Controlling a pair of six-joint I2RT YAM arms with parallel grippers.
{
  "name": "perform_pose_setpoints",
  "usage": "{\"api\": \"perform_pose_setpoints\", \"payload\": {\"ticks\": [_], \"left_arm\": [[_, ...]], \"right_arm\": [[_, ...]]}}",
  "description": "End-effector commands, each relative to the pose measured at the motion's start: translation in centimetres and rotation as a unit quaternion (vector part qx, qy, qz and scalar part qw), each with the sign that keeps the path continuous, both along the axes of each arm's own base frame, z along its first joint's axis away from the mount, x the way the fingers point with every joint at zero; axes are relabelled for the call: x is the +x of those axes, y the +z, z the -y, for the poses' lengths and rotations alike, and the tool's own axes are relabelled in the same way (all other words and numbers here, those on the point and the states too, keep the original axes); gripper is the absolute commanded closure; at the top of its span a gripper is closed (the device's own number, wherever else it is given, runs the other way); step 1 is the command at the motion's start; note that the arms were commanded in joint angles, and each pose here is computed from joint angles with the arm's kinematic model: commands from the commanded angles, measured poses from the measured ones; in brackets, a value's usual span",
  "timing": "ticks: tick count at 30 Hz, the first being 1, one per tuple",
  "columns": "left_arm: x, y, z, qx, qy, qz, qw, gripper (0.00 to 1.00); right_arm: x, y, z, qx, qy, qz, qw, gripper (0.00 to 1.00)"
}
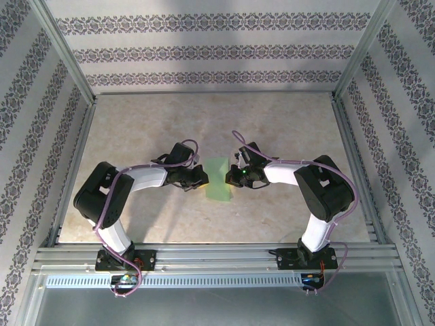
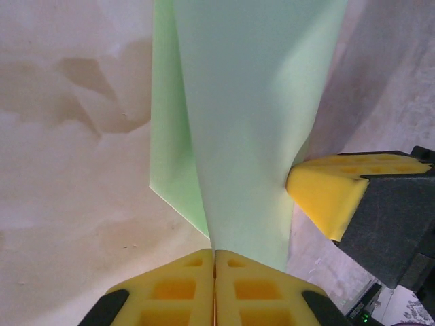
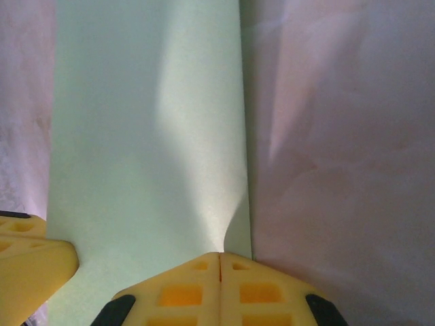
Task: Fold a paper plane with a square sheet of paper (fold left side to right side)
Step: Third fold the triangle at the center of the table.
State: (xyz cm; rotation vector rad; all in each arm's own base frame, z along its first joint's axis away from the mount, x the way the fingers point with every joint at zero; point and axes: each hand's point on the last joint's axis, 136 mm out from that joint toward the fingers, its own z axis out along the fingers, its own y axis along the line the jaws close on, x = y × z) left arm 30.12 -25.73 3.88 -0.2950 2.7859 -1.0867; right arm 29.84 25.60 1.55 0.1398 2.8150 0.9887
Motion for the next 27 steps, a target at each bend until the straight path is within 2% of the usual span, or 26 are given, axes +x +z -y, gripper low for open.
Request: {"api": "perform_pose_setpoints", "payload": {"ticks": [1, 8, 11, 15, 18, 22, 27], "left_arm": [[-0.6, 0.6, -0.1, -0.001, 0.006, 0.002, 1.000, 0.95], [-0.5, 1.3, -0.1, -0.011, 0.028, -0.001, 1.000, 0.99], [-0.5, 1.6, -0.2, -0.011, 0.038, -0.006, 0.999, 0.99], [-0.4, 2.1, -0.2, -0.014, 0.042, -0.008, 0.999, 0.99], [-0.3, 2.5, 0.0, -0.017, 0.041, -0.007, 0.999, 0.99], [-0.3, 2.5, 0.3, -0.025, 0.041, -0.012, 0.999, 0.99], [-0.3, 2.6, 0.5, -0.031, 0.041, -0.014, 0.999, 0.99]], "right_arm": [[0.3, -0.2, 1.3, -0.025, 0.002, 0.013, 1.000, 0.98], [1.2, 3.9, 2.4, -0.035, 0.021, 0.104, 0.994, 0.60], [0.6, 5.3, 3.2, -0.051, 0.033, 0.150, 0.987, 0.49], [-1.0, 7.4, 3.3, -0.076, 0.069, 0.228, 0.968, 0.41], [-2.9, 8.8, 2.4, -0.106, 0.119, 0.295, 0.942, 0.37], [-5.6, 9.7, 0.4, -0.136, 0.190, 0.378, 0.896, 0.32], [-9.8, 8.6, -3.2, -0.158, 0.319, 0.469, 0.808, 0.29]]}}
